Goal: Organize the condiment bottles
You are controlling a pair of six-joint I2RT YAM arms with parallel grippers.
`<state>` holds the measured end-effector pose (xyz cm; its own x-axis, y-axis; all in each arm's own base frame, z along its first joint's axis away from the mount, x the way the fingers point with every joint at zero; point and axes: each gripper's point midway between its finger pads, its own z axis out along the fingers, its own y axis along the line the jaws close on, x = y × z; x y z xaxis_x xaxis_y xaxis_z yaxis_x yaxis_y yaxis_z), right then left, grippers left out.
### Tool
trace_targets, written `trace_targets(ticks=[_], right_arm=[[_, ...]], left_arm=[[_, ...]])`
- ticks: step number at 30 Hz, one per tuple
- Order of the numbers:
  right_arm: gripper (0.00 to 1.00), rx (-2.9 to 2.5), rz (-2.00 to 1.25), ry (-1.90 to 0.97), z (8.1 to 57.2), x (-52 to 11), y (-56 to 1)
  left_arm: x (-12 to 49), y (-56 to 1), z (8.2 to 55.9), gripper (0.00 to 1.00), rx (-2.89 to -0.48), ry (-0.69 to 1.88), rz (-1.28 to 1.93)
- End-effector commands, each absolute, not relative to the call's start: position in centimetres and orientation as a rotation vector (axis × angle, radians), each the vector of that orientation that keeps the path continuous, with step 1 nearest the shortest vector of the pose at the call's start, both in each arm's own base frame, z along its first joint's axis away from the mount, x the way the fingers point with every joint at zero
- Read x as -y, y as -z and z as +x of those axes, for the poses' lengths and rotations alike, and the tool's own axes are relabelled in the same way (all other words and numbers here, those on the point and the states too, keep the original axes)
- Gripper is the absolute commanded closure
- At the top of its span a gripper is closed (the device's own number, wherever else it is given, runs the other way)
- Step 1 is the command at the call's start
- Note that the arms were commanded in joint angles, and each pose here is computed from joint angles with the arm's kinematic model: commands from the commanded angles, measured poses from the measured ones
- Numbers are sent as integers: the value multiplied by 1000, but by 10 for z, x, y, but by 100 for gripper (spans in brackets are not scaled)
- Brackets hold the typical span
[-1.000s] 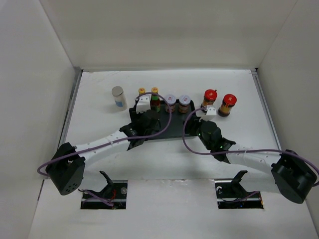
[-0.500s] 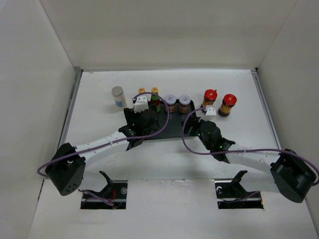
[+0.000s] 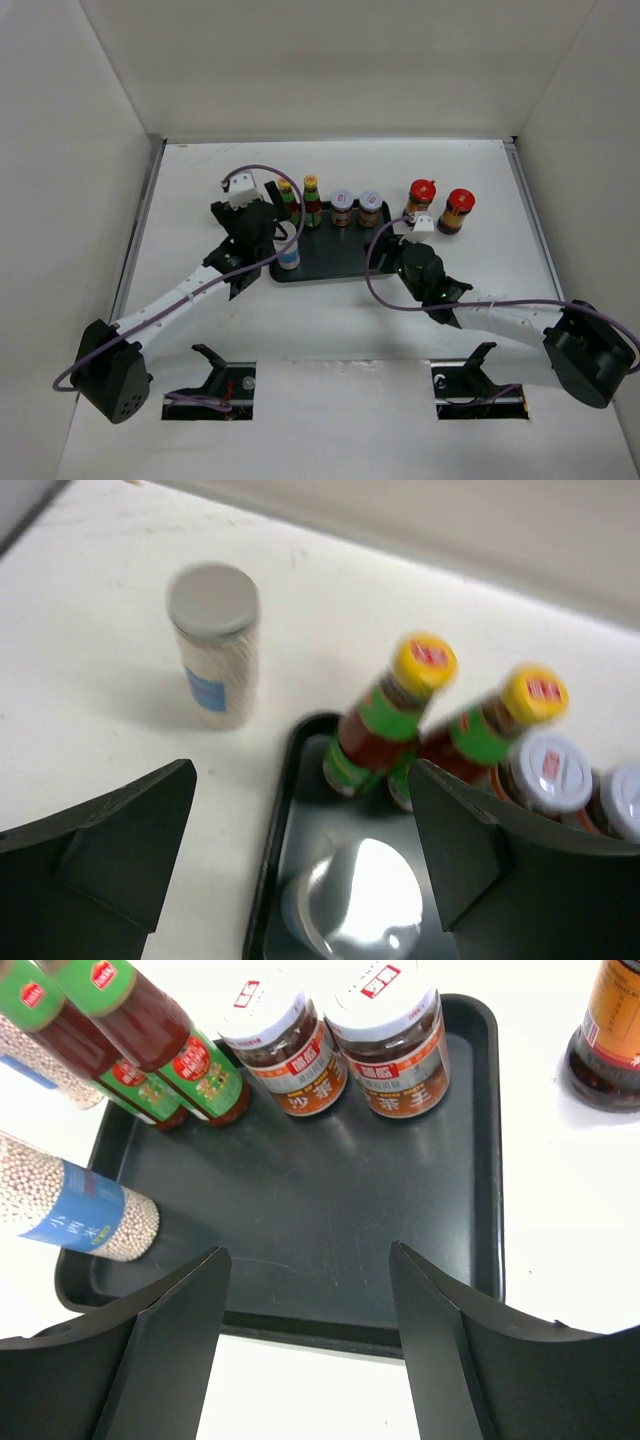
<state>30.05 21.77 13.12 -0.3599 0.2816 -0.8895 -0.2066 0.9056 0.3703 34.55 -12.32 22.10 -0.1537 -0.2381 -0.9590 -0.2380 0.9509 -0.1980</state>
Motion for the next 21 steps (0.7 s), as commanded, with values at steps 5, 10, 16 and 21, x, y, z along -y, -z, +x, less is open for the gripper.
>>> trace_targets(ticks=[5, 10, 16, 21], right_arm=[[28, -1814, 85, -519, 307, -218, -146], [28, -1817, 82, -513, 307, -218, -146], [28, -1810, 76, -500, 308, -218, -148], [28, -1813, 69, -501, 307, -220, -148]], left_arm=[[82, -252, 394, 10, -1655, 13, -540], [60, -233, 431, 9, -1709, -111, -528], [47, -205, 459, 10, -1786, -165, -513], [41, -188, 471, 12, -1813, -159, -538]])
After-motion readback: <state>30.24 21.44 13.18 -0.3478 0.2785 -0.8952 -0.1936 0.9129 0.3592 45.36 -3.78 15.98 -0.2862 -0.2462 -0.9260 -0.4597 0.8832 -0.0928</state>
